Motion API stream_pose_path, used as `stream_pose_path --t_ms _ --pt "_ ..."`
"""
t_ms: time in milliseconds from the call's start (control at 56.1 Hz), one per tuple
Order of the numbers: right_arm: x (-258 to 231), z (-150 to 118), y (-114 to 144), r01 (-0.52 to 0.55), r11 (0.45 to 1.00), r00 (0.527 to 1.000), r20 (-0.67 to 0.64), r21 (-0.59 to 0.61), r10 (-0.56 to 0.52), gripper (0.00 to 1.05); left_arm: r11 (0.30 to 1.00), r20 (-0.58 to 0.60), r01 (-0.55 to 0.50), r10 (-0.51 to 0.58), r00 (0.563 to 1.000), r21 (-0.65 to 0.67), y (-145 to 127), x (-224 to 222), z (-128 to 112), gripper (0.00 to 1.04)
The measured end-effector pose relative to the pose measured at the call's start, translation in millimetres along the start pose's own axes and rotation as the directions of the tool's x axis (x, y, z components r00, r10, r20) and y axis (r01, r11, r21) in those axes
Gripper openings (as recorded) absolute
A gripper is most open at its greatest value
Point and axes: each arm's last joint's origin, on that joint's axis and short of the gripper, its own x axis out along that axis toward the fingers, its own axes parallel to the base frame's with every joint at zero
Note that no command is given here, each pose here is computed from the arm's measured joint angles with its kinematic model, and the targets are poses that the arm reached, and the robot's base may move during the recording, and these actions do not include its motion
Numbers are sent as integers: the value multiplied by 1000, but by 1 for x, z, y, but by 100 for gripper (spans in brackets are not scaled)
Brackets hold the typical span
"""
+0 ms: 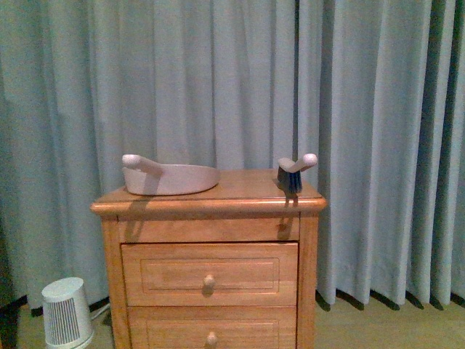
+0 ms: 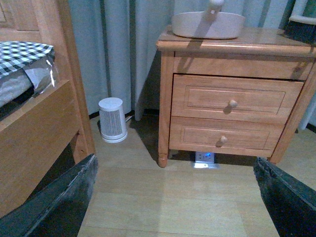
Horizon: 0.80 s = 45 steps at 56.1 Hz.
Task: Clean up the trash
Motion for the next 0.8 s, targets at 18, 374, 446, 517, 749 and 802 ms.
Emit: stream_pose_path --t_ms 18,374,446,517,749,802 --pt "0 0 0 0 1000 1000 0 0 0 97 1000 0 0 0 1000 0 0 0 0 97" --pt "0 0 0 0 1000 1000 0 0 0 97 1000 0 0 0 1000 0 0 0 0 97" --pt "0 0 0 0 1000 1000 0 0 0 97 1000 0 0 0 1000 0 0 0 0 97" --pt "0 0 0 0 1000 1000 0 0 0 97 1000 0 0 0 1000 0 0 0 0 97" --pt "0 0 0 0 1000 1000 0 0 0 97 1000 0 0 0 1000 0 0 0 0 97" --pt "0 0 0 0 1000 1000 0 0 0 97 1000 0 0 0 1000 0 0 0 0 97"
